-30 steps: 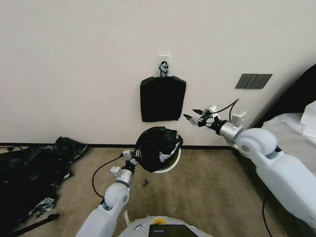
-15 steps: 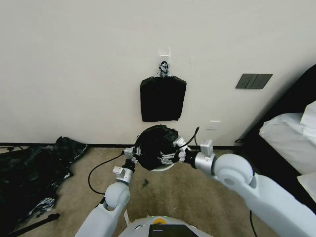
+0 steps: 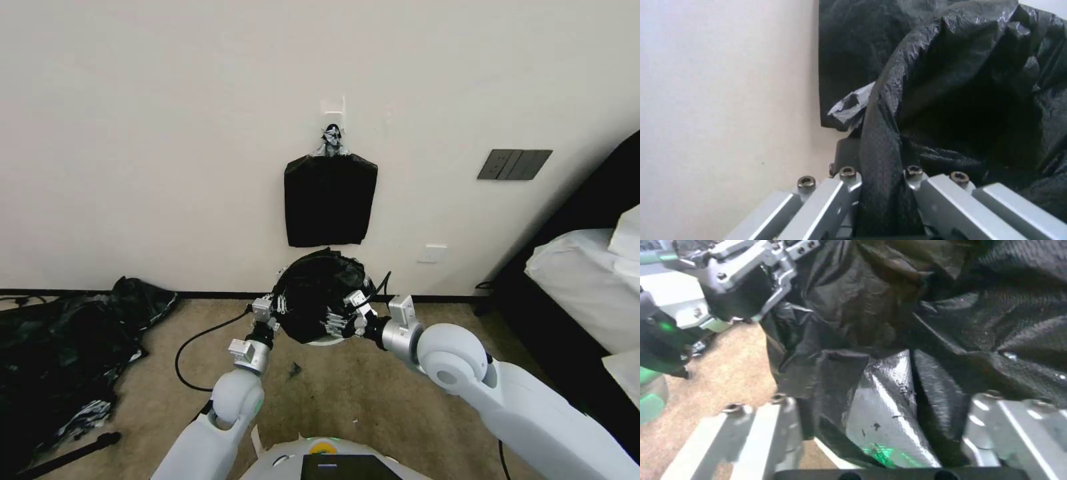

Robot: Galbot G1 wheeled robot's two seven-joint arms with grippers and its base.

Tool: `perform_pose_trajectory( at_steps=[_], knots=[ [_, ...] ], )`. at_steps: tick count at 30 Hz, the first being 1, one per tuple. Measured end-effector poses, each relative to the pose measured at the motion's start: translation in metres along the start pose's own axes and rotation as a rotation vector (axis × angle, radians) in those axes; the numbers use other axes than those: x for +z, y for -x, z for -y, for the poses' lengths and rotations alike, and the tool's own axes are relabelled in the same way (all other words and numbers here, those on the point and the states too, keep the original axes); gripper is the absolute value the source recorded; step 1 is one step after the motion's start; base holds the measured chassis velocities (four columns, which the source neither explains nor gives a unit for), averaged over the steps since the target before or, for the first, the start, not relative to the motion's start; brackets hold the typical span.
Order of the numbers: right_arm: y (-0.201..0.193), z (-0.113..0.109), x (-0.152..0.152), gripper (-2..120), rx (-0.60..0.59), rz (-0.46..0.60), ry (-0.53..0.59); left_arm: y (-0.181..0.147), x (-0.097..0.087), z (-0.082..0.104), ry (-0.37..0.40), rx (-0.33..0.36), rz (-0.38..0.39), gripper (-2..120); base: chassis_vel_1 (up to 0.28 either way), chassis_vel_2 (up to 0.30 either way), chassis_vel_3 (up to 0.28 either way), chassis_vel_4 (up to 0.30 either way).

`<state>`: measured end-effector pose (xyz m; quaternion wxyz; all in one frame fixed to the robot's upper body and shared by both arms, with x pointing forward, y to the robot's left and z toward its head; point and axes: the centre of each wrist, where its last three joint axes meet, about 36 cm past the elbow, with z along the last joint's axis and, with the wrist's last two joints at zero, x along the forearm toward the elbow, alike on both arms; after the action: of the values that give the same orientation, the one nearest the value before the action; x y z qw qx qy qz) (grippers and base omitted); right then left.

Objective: Place a trash bag onto the trash bin.

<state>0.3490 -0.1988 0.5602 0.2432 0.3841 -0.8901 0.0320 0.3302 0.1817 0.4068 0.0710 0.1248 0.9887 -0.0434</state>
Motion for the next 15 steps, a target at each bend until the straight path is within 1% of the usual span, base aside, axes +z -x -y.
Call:
perform_pose_trajectory(
  at_steps=[1, 2, 4, 5, 8, 10, 11, 12, 13, 14, 15],
  knots=[
    [-0.0003, 0.0008, 0.0002, 43, 0.000, -0.004, 0.001, 0.0004, -0.0009, 0.0000, 0.000, 0.001, 0.003, 2, 0.000, 0.000, 0.000, 0.000],
    [-0.0003, 0.0008, 0.0002, 43, 0.000, -0.004, 0.001, 0.0004, -0.0009, 0.0000, 0.000, 0.001, 0.003, 2, 0.000, 0.000, 0.000, 0.000],
    [-0.0006, 0.0010, 0.0011, 33, 0.005, -0.009, -0.011, 0.0011, -0.0017, -0.0006, 0.001, 0.000, 0.007, 2, 0.000, 0.000, 0.000, 0.000],
    [-0.0006, 0.0010, 0.0011, 33, 0.005, -0.009, -0.011, 0.0011, -0.0017, -0.0006, 0.001, 0.000, 0.007, 2, 0.000, 0.000, 0.000, 0.000],
    [-0.0009, 0.0005, 0.0012, 18, -0.003, -0.009, -0.016, 0.0027, -0.0018, -0.0005, -0.006, -0.003, 0.009, 2, 0.000, 0.000, 0.000, 0.000],
    [-0.0009, 0.0003, 0.0012, 17, -0.007, -0.009, -0.016, 0.0030, -0.0013, -0.0004, -0.009, -0.005, 0.007, 2, 0.000, 0.000, 0.000, 0.000],
    [-0.0010, -0.0001, 0.0015, 10, -0.012, -0.010, -0.016, 0.0034, -0.0005, -0.0001, -0.019, -0.007, 0.002, 2, 0.000, 0.000, 0.000, 0.000],
    [-0.0010, -0.0003, 0.0021, 7, -0.016, -0.012, -0.016, 0.0035, -0.0003, 0.0004, -0.033, -0.010, -0.005, 2, 0.000, 0.000, 0.000, 0.000],
    [-0.0010, -0.0003, 0.0021, 7, -0.016, -0.012, -0.016, 0.0035, -0.0003, 0.0004, -0.033, -0.010, -0.005, 2, 0.000, 0.000, 0.000, 0.000],
    [-0.0014, -0.0001, 0.0031, 0, -0.018, -0.017, -0.017, 0.0035, -0.0006, 0.0012, -0.059, -0.019, -0.019, 2, 0.000, 0.000, 0.000, 0.000],
    [-0.0018, 0.0000, 0.0033, 0, -0.019, -0.019, -0.017, 0.0035, -0.0007, 0.0014, -0.066, -0.022, -0.023, 2, 0.000, 0.000, 0.000, 0.000]
  ],
)
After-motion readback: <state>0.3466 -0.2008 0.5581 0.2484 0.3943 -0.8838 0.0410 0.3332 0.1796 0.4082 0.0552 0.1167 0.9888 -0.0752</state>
